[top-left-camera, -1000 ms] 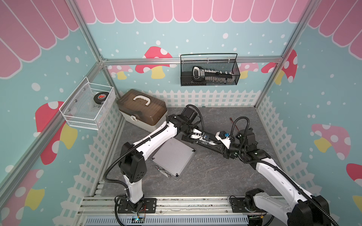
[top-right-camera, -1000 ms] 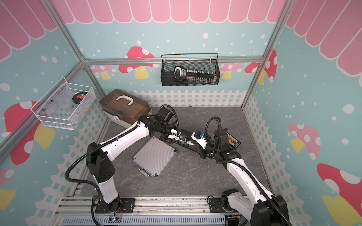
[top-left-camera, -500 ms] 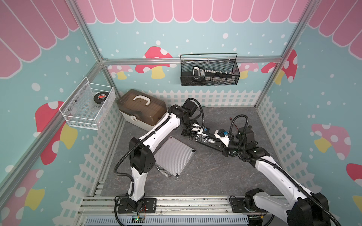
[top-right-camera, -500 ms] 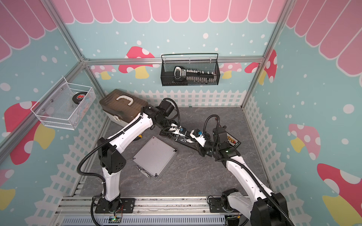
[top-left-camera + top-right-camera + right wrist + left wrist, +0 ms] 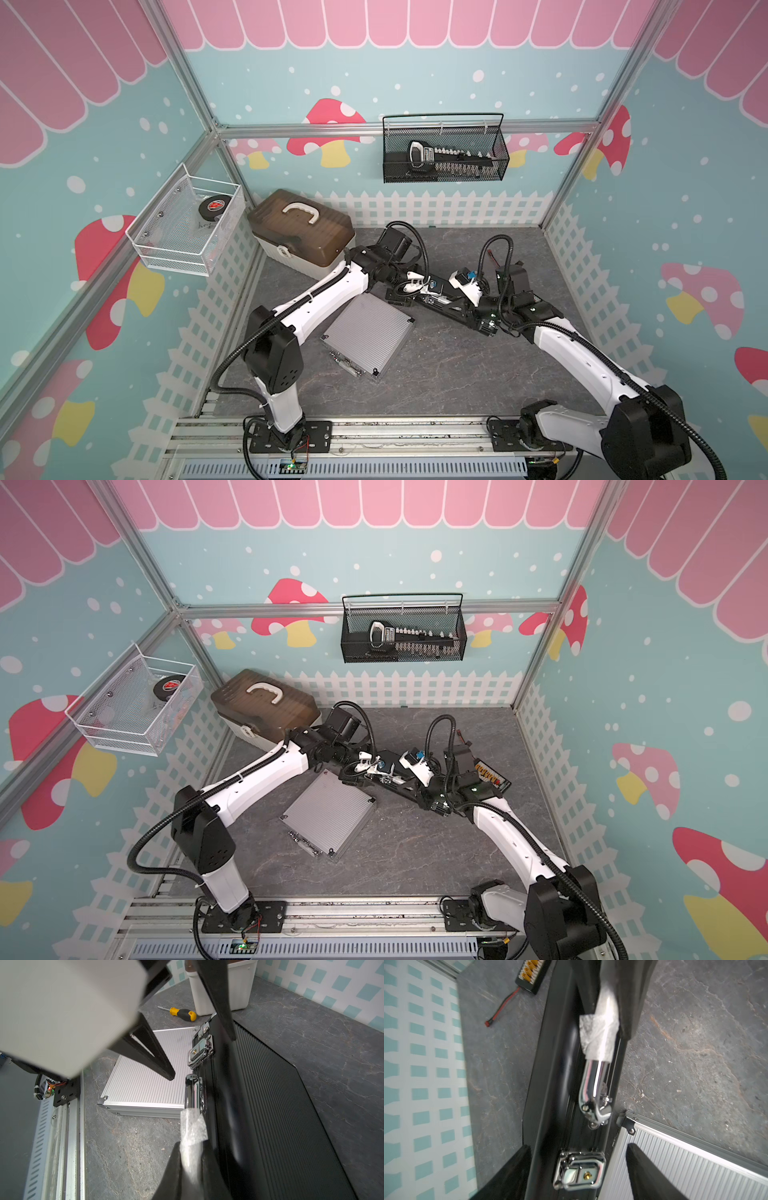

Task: Open the poker set cases
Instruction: Open the fastener on the poker set case.

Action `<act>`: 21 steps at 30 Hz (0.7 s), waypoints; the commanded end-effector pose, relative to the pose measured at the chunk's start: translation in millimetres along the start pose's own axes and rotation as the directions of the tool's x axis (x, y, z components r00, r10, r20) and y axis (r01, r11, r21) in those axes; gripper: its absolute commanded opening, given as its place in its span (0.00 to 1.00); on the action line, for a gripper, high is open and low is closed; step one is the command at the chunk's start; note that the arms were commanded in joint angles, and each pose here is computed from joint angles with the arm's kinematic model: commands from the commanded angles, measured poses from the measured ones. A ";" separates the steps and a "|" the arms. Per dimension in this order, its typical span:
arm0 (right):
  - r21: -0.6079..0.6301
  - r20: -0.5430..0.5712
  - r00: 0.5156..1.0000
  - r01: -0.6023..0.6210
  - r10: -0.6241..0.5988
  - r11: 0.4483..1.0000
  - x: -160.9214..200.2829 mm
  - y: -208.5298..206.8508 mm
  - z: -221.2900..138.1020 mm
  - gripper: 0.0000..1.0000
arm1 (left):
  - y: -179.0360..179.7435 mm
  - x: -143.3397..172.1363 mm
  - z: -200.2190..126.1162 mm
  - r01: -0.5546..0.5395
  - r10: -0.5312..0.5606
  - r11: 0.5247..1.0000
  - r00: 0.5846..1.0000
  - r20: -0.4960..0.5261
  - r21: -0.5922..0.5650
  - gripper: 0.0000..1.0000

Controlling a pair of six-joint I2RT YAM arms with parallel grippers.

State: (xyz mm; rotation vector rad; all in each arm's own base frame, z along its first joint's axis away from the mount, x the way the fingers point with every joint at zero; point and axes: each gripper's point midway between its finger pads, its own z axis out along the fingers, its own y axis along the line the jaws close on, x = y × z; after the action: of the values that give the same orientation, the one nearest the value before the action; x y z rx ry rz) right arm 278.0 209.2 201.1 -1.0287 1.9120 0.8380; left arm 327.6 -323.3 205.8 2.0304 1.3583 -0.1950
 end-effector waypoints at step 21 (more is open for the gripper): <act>-0.079 0.059 0.998 0.007 -0.002 0.997 -46.8 18.8 -25.1 0.00 | 12.7 13.7 -6.4 -0.135 0.135 0.991 0.977 -0.163 0.015 0.72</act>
State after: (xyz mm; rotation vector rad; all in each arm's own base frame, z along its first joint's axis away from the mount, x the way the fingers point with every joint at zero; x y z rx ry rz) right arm 275.8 206.3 223.1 -0.9940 1.9632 0.8933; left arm 354.2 -323.2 231.6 2.0483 1.2560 0.0561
